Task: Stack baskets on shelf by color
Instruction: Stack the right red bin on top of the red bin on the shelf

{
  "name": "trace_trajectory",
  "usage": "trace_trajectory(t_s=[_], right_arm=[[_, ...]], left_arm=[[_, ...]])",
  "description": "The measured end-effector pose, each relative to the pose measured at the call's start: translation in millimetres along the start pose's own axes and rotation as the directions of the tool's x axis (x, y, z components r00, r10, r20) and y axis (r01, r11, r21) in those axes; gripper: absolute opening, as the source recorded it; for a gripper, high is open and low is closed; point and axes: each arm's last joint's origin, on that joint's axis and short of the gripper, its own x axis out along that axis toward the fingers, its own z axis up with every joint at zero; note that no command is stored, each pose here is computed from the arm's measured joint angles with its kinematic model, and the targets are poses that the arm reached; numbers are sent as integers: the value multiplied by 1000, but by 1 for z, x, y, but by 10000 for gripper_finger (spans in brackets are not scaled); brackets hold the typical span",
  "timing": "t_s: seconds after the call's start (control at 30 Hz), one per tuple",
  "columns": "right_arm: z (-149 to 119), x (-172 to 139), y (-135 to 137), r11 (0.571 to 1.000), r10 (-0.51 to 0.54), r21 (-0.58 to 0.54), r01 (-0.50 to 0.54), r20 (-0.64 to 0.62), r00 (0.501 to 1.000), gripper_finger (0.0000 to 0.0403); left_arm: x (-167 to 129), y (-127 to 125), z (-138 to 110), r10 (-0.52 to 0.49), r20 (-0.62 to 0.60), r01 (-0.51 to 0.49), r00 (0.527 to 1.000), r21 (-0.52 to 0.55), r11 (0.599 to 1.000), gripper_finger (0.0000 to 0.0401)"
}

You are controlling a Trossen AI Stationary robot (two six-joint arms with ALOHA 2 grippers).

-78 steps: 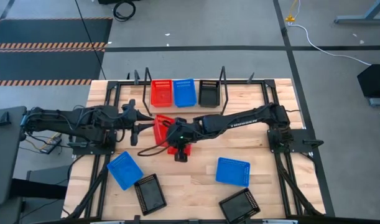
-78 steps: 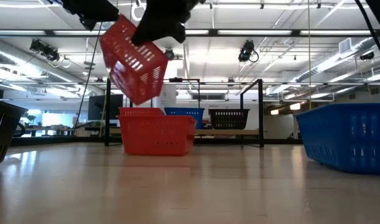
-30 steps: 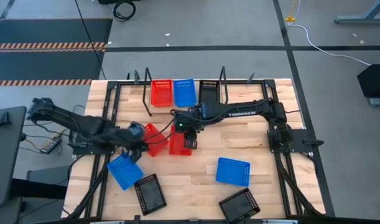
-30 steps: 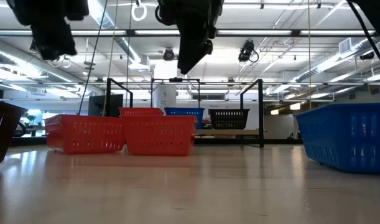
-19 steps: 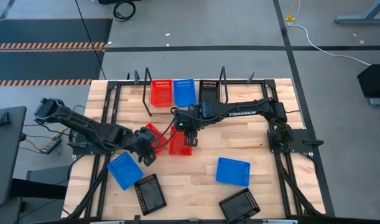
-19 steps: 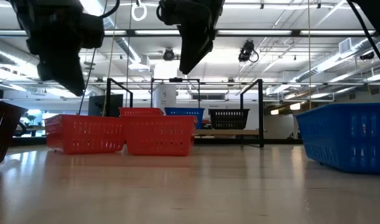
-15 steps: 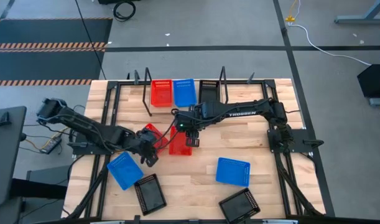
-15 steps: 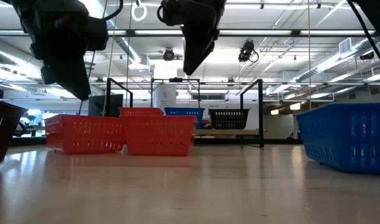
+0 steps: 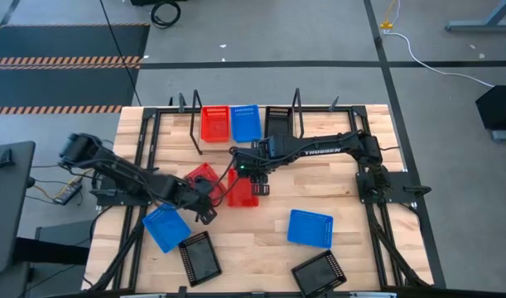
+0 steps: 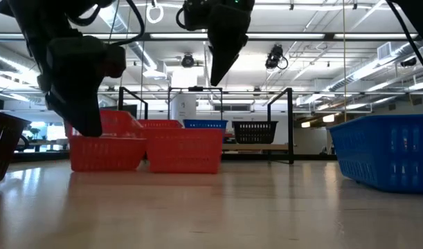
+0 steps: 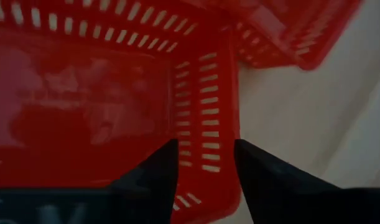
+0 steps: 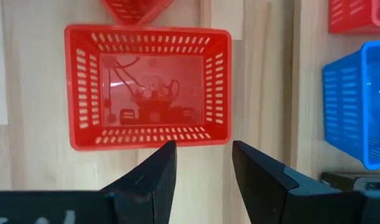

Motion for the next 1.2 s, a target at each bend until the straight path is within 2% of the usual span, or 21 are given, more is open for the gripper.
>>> trace_trajectory(t_s=[0.4, 0.73, 0.87, 1.03, 1.2], right_arm=[[-2, 2, -15, 1000, -9, 12, 9, -21, 1000, 163], [-2, 3, -16, 1000, -8, 18, 8, -23, 1000, 163], [-3, 3, -15, 1000, -7, 25, 8, -26, 1000, 163], [-3, 3, -15, 999, -7, 34, 8, -28, 1000, 163], [-5, 2, -15, 999, -6, 41, 8, -53, 999, 163]], left_arm=[[-4, -6, -2, -51, 17, 50, 999, 16, 999, 173], [18, -3, -13, 77, -50, -70, 996, 136, 988, 166], [23, -2, -14, 93, -64, -80, 994, 177, 981, 121], [19, -6, -11, 88, -74, -69, 993, 227, 971, 22], [5, -21, 3, 72, -73, -47, 995, 306, 951, 11]])
